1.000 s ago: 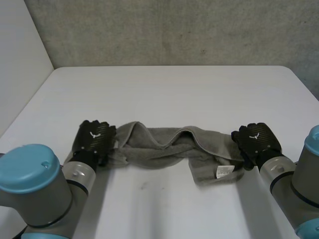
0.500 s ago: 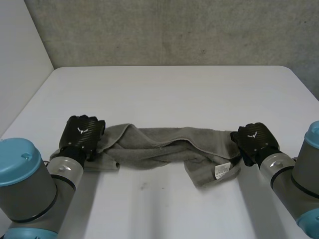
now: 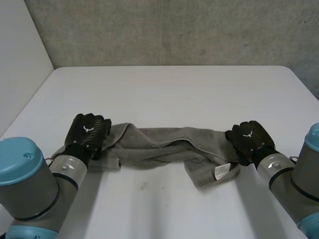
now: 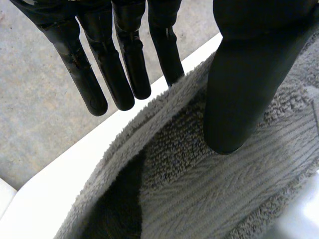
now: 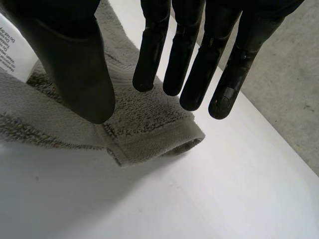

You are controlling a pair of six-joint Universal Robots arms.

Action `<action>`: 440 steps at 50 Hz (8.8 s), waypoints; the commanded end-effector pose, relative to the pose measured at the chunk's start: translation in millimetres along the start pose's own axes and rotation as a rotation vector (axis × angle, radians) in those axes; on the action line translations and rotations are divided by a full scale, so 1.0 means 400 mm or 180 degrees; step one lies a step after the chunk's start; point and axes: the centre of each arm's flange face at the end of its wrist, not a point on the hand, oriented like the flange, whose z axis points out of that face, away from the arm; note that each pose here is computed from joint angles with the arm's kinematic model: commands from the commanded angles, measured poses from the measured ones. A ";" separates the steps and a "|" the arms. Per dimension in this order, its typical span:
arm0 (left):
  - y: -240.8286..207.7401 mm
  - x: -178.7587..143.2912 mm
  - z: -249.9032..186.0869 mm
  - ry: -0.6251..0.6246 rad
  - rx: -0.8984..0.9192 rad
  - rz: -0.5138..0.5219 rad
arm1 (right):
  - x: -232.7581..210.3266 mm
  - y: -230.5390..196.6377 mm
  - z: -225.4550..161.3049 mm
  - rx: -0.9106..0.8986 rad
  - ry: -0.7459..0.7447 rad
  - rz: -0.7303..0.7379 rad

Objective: Fold the towel.

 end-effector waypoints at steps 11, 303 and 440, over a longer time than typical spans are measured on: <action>-0.037 -0.002 0.007 -0.0009 0.0146 0.0013 | -0.002 0.003 0.013 0.0061 0.0019 -0.0028; -0.095 -0.282 0.032 0.0341 -0.0055 -0.0757 | 0.398 -0.255 -0.109 -0.0447 -0.0115 0.0116; -0.676 -0.329 -0.238 -0.0444 0.2112 -0.0547 | -0.339 -0.190 0.236 0.0543 -0.1056 0.2129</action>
